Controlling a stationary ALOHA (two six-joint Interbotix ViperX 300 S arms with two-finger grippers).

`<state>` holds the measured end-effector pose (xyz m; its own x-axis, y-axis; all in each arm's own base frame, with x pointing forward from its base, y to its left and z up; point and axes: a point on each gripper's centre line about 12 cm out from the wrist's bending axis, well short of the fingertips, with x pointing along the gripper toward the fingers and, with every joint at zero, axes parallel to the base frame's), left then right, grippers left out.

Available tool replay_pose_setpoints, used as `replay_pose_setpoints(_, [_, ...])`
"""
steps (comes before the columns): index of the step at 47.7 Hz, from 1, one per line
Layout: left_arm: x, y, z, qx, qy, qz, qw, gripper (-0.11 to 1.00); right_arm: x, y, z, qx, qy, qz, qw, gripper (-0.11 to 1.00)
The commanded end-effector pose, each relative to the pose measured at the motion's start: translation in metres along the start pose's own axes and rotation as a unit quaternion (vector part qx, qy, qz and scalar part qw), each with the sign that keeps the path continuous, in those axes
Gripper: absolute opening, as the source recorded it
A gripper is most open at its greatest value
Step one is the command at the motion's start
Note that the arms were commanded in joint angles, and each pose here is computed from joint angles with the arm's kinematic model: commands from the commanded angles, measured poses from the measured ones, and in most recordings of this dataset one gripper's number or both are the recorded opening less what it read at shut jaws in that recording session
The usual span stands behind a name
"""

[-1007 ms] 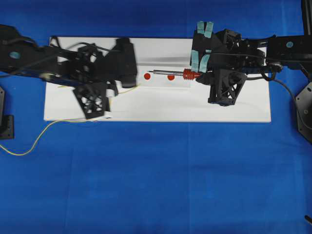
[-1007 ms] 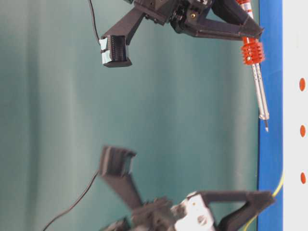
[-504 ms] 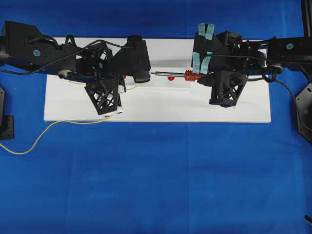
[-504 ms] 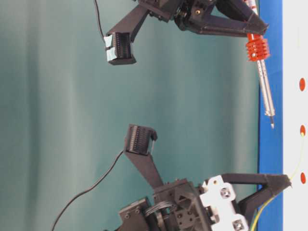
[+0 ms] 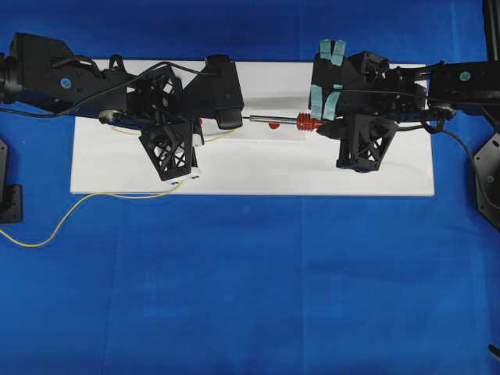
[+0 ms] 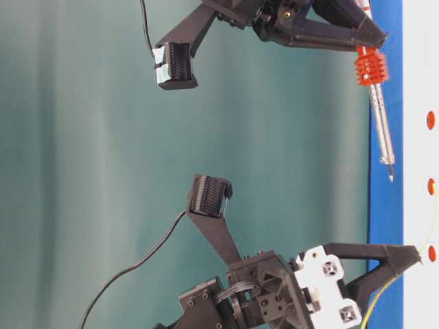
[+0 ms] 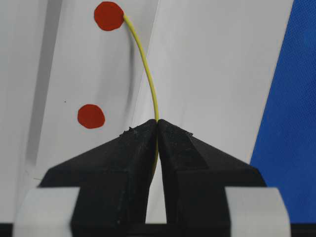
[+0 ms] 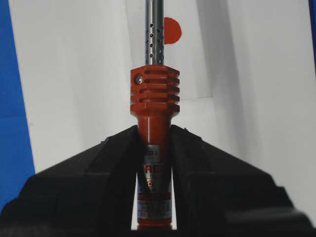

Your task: Touch the tip of the soldering iron to the tip of the solder at the mark.

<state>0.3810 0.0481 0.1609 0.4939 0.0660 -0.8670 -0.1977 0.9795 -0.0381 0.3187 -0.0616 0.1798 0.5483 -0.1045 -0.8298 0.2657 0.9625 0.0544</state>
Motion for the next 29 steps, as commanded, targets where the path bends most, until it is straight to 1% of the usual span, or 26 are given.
replay_pose_setpoints(1, [-0.0068,0.0006,0.0088,0.000,-0.016,0.000,0.9999,0.03,-0.0028,-0.0001,0.0063,-0.002,-0.014,0.000,0.9999,0.06])
replay_pose_setpoints(11, [-0.0071,0.0019,0.0084,-0.001,-0.015,0.001,0.9999,0.03,-0.0007,0.0003,0.0048,-0.002,-0.010,0.000,0.9999,0.06])
replay_pose_setpoints(22, [-0.0075,0.0091,0.0076,-0.008,-0.015,0.006,0.9998,0.03,0.0009,0.0003,0.0049,-0.002,-0.009,0.000,1.0000,0.06])
replay_pose_setpoints(29, [-0.0072,0.0092,0.0057,-0.009,-0.014,0.006,0.9998,0.03,0.0044,-0.0003,0.0042,-0.002,-0.005,-0.001,1.0000,0.06])
